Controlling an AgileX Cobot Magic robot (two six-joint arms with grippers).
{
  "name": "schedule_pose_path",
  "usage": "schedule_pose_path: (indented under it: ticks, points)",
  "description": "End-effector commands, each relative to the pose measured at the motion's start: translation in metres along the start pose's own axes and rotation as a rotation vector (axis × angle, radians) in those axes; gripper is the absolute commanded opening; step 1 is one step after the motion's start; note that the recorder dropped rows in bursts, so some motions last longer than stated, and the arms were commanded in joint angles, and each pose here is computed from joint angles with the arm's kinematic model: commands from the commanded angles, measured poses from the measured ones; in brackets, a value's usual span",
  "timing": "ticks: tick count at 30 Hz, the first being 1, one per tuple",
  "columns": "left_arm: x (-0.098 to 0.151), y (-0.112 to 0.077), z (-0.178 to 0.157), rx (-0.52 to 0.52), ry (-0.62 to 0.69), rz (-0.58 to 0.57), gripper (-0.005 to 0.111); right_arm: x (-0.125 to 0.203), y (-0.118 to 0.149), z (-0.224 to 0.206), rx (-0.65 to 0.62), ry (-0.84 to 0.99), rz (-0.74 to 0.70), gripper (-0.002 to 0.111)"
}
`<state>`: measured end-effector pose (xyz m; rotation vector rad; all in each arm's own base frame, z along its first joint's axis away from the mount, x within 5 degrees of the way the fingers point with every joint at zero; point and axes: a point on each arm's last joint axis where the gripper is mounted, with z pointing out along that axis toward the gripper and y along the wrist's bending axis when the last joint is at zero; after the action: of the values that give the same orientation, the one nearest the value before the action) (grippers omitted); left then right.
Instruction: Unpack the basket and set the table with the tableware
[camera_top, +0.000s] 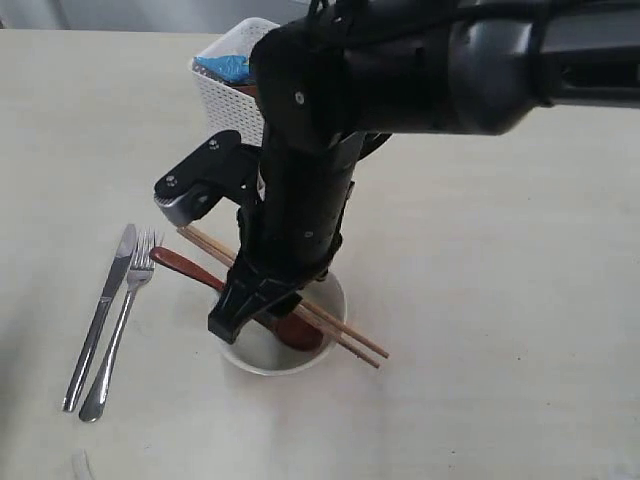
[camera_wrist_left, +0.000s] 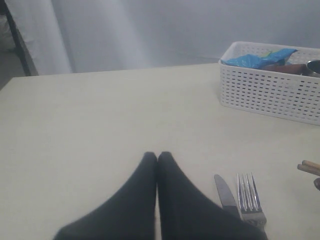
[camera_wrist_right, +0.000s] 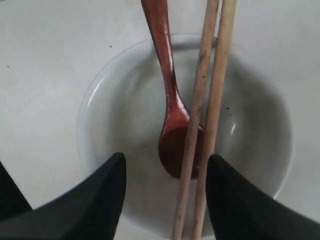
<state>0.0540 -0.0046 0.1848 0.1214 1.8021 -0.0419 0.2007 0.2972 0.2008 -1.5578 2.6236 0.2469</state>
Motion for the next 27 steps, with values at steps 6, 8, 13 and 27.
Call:
schedule_pose_path:
  ticks: [6,8,13,27]
  points:
    - [0.001,0.000,0.000,0.000,-0.003,-0.005,0.000,-0.007,-0.010,0.012,0.060,-0.026,-0.040,0.048]
    - [0.001,0.000,0.000,0.000,-0.003,-0.005,0.000,-0.007,-0.011,0.015,0.059,-0.019,-0.040,0.048]
    - [0.001,0.000,0.000,0.000,-0.003,-0.005,0.000,-0.007,-0.013,0.033,0.053,0.029,-0.028,0.048]
    - [0.001,0.000,0.000,0.000,-0.003,-0.005,0.000,-0.006,-0.013,0.033,0.053,0.029,0.127,0.000]
